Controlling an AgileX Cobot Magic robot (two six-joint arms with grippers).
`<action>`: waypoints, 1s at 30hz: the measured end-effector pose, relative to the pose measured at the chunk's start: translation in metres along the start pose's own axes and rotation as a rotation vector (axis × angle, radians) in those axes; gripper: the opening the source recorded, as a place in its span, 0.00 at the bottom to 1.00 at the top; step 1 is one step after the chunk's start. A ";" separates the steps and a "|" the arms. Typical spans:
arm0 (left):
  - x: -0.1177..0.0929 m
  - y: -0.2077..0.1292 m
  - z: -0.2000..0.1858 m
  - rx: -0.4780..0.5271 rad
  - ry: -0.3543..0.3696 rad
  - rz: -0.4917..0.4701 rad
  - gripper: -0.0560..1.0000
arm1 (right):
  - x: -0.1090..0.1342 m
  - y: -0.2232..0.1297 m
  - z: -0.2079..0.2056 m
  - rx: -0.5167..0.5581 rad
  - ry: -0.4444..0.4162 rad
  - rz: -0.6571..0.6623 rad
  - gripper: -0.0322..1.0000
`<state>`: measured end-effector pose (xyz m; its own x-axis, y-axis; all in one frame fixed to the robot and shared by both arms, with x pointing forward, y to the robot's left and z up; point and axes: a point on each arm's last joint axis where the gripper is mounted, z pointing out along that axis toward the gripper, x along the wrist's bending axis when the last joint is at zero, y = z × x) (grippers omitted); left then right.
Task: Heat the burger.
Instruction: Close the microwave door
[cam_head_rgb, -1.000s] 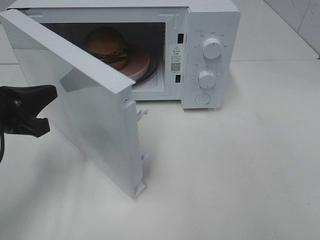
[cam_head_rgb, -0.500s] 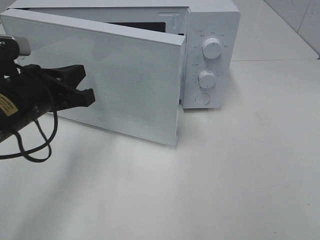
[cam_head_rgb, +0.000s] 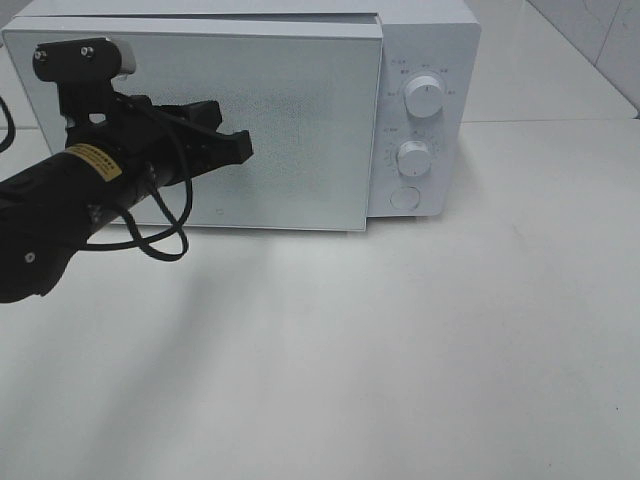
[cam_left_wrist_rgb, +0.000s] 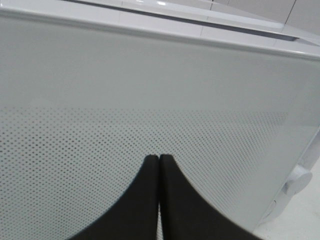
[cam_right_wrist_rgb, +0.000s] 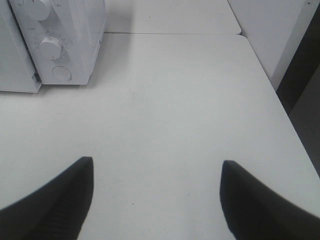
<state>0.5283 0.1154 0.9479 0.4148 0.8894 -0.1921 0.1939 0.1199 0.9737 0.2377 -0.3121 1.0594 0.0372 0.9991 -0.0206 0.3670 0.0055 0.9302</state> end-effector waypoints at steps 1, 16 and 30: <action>-0.001 0.001 0.007 0.010 0.003 -0.006 0.05 | 0.000 0.000 0.000 0.000 0.000 0.000 0.69; -0.018 0.000 0.047 0.072 0.014 0.005 0.05 | 0.000 0.000 0.000 0.000 0.000 0.000 0.69; -0.029 0.000 0.067 0.088 0.020 0.072 0.05 | 0.000 0.000 0.000 0.000 0.000 0.000 0.68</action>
<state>0.5759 0.0601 0.9451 0.4126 0.9031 -0.1192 0.2418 0.0175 0.9702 0.2377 -0.3121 1.0594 0.0372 0.9991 -0.0206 0.3670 0.0055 0.9302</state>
